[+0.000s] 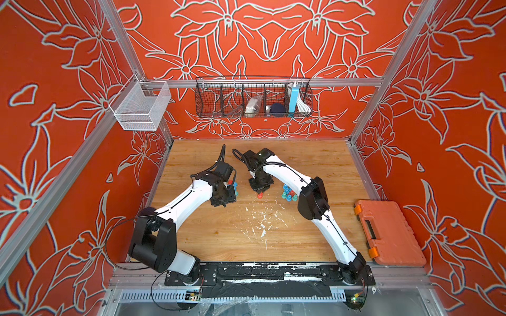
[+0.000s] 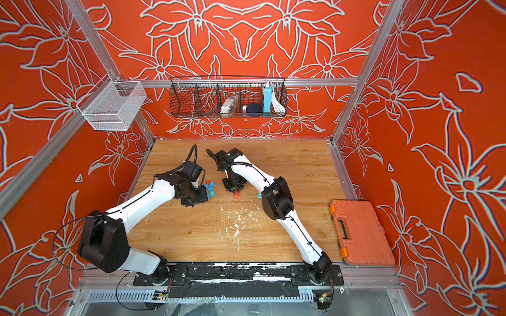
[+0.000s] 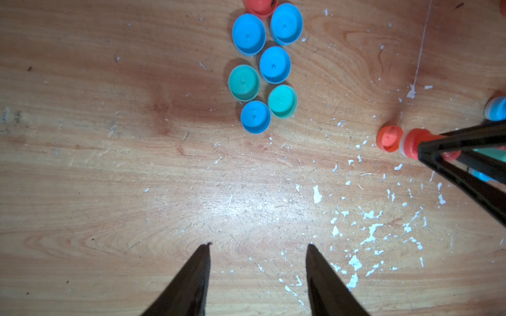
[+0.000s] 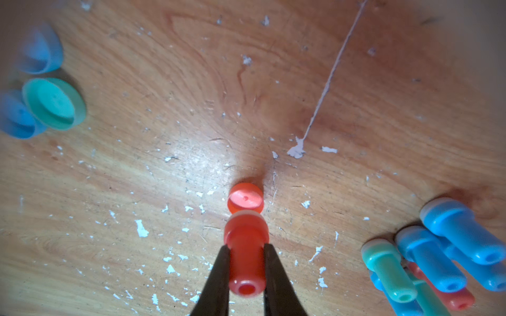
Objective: Close the stamp cap
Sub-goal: Close the cover of the stamp.
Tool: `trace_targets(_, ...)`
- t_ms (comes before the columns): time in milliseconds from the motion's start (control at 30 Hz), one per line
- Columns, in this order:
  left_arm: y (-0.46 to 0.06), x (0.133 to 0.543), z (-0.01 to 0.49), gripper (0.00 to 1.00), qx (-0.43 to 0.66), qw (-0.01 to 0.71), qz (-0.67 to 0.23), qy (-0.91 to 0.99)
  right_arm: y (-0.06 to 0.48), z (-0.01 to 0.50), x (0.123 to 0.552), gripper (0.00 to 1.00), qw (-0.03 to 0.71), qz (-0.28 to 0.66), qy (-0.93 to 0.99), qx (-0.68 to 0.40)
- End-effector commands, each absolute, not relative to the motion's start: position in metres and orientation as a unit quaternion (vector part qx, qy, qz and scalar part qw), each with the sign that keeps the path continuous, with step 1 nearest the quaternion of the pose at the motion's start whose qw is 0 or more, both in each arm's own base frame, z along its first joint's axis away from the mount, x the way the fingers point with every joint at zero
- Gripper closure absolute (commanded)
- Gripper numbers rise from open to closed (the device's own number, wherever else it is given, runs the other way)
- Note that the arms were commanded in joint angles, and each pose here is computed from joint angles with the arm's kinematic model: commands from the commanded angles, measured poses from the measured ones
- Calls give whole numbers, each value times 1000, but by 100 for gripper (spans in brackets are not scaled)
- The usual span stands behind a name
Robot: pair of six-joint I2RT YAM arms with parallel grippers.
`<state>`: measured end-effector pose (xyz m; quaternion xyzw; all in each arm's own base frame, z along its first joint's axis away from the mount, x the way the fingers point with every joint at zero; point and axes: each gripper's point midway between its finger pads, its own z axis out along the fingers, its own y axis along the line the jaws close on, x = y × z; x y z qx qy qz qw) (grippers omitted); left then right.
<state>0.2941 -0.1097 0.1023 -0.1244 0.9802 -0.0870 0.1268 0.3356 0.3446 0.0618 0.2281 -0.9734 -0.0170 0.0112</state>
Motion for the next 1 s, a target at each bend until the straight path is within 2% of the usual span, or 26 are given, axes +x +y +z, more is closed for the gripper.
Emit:
trace_targets(0, -103, 288, 102, 44, -132, 126, -79, 980, 340, 47, 331, 91, 27, 0, -975, 219)
trace_targets(967, -102, 287, 105, 44, -134, 128, -77, 980, 342, 38, 333, 91, 26, 0, -976, 217)
